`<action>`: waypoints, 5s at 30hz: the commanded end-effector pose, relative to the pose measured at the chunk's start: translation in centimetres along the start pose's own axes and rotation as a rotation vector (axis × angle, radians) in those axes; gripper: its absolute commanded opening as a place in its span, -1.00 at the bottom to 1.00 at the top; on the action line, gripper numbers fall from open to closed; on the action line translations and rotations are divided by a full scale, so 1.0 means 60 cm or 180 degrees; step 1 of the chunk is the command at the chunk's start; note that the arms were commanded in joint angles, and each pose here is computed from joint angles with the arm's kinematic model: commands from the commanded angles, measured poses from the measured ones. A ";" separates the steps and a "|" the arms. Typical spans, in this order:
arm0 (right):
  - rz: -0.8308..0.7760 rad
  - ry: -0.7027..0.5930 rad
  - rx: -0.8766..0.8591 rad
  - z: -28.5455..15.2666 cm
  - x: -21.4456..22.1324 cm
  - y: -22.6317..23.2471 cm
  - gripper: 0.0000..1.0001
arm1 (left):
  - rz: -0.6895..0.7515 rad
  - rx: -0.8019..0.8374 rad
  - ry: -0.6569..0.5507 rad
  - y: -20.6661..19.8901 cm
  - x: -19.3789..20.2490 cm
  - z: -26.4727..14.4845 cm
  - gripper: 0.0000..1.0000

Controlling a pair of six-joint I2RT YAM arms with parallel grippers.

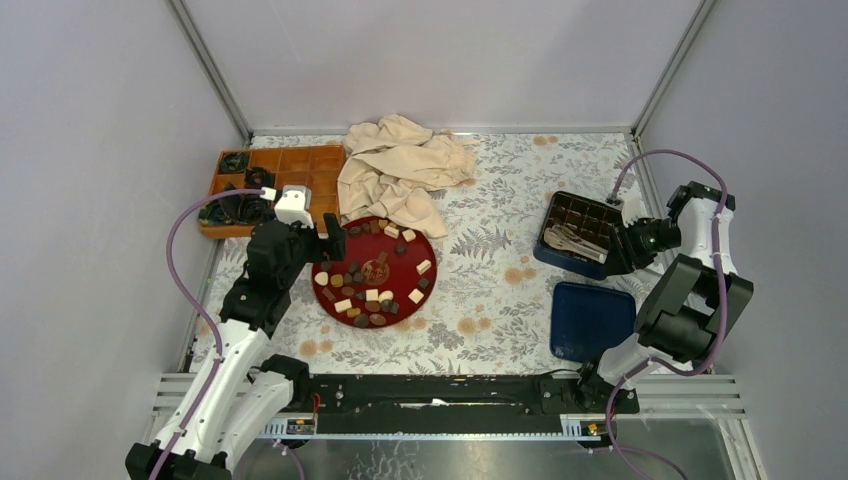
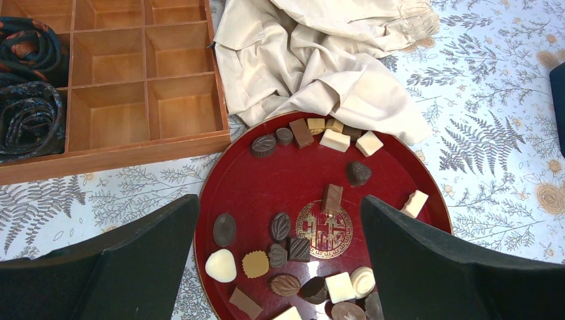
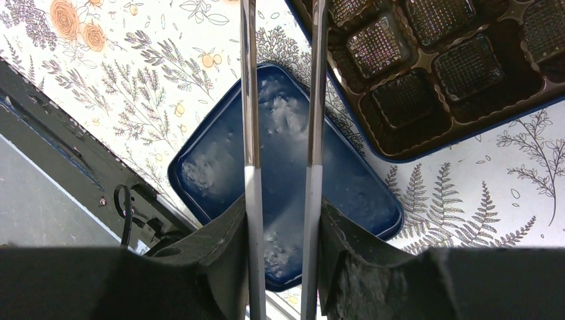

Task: Pack the chocolate
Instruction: Place the fake chocolate in the packing box, then adjust the fake chocolate on the plate, then pick up the fake chocolate from the plate.

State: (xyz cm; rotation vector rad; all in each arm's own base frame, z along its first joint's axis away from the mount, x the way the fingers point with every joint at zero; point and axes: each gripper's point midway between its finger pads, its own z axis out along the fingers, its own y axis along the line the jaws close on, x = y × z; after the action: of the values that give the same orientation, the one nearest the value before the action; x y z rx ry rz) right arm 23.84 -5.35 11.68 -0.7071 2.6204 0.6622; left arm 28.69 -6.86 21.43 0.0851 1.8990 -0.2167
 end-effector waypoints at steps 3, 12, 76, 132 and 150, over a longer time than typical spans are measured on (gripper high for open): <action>-0.0024 -0.0088 0.0011 -0.016 -0.017 0.002 -0.17 | 0.0017 0.0012 -0.0174 0.001 -0.020 0.001 0.96; -0.0040 -0.0110 0.0024 -0.021 -0.023 0.001 -0.11 | 0.0017 0.0013 -0.0182 0.001 -0.021 0.000 0.96; -0.2574 0.0598 -0.0414 0.354 -0.272 0.371 -0.37 | 0.0025 -0.0043 -0.0184 0.006 -0.020 0.000 0.96; -0.2201 0.0397 -0.0283 0.399 -0.352 0.404 -0.04 | 0.0028 -0.0047 -0.0216 0.007 -0.024 -0.004 0.96; -0.2104 0.0216 -0.0715 0.327 -0.349 0.426 -0.98 | 0.0027 -0.0045 -0.0238 0.006 -0.027 -0.006 0.96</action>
State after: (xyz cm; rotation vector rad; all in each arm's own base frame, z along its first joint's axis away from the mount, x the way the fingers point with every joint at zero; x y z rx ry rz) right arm 32.32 32.97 7.38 -1.6325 2.2769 0.5500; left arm 28.54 -6.78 21.85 0.0824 1.8838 -0.2168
